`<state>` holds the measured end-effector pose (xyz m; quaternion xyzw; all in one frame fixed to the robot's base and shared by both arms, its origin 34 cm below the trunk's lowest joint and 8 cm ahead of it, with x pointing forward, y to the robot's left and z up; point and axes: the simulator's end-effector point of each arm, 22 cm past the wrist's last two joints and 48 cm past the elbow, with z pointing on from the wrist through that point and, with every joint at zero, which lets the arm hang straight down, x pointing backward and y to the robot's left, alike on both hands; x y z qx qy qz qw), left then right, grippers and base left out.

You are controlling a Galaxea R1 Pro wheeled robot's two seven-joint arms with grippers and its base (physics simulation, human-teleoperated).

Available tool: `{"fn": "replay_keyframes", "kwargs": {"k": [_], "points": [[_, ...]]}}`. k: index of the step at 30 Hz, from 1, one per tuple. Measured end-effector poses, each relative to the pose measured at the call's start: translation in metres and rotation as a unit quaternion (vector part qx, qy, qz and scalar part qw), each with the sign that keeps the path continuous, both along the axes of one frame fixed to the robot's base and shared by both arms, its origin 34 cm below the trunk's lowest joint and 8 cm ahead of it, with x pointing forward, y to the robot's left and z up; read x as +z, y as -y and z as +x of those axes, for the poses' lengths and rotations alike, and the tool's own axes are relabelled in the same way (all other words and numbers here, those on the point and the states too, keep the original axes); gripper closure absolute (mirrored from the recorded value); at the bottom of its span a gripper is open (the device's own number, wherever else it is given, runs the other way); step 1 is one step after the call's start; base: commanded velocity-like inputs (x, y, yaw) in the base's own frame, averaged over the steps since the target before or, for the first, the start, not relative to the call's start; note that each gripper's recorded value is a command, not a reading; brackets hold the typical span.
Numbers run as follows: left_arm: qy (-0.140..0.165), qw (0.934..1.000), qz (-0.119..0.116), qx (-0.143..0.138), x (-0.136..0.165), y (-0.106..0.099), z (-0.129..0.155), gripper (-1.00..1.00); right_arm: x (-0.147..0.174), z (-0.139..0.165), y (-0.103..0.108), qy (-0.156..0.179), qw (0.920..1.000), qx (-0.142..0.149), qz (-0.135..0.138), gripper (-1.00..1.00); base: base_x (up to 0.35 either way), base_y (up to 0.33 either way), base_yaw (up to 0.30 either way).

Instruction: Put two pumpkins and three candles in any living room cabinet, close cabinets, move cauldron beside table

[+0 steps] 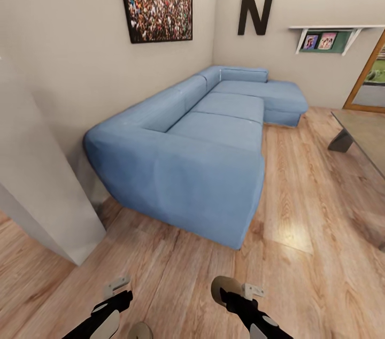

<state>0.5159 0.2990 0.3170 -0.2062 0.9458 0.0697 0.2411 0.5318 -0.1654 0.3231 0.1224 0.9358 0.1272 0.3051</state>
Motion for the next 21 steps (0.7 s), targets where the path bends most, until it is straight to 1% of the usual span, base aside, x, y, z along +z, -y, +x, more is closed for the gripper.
{"fn": "replay_keyframes", "kwargs": {"k": [3,7,10,12,15,18,21], "points": [[0.0,1.0,0.0,0.0,-0.006,-0.001,-0.001,-1.0,-0.005,-0.001,-0.001,0.002,1.0,0.003,0.002,1.0,0.0,0.0,0.0],[0.0,1.0,0.001,0.002,-0.015,-0.003,-0.003,-1.0,-0.006,0.007,-0.009,0.015,0.9998,0.007,0.01,1.0,0.0,0.0,0.0],[0.001,1.0,0.001,0.002,-0.021,-0.003,-0.004,-1.0,0.002,0.022,-0.019,0.036,0.999,0.013,0.023,1.0,0.0,0.0,0.0],[0.002,1.0,0.001,0.002,-0.021,-0.003,-0.004,-1.0,0.01,0.03,-0.025,0.042,0.9984,0.02,0.032,1.0,0.0,0.0,0.0],[0.002,1.0,0.0,0.002,-0.02,-0.002,-0.003,-1.0,0.024,0.041,-0.038,0.047,0.9969,0.035,0.053,1.0,0.0,0.0,0.0],[0.003,1.0,-0.001,0.001,-0.02,-0.001,-0.003,-1.0,0.048,0.057,-0.046,0.06,0.9932,0.061,0.079,1.0,0.0,0.0,0.0],[0.003,1.0,-0.002,0.001,-0.027,0.001,-0.004,-1.0,0.078,0.07,-0.076,0.064,0.9855,0.099,0.121,1.0,0.0,0.0,0.0]]}}
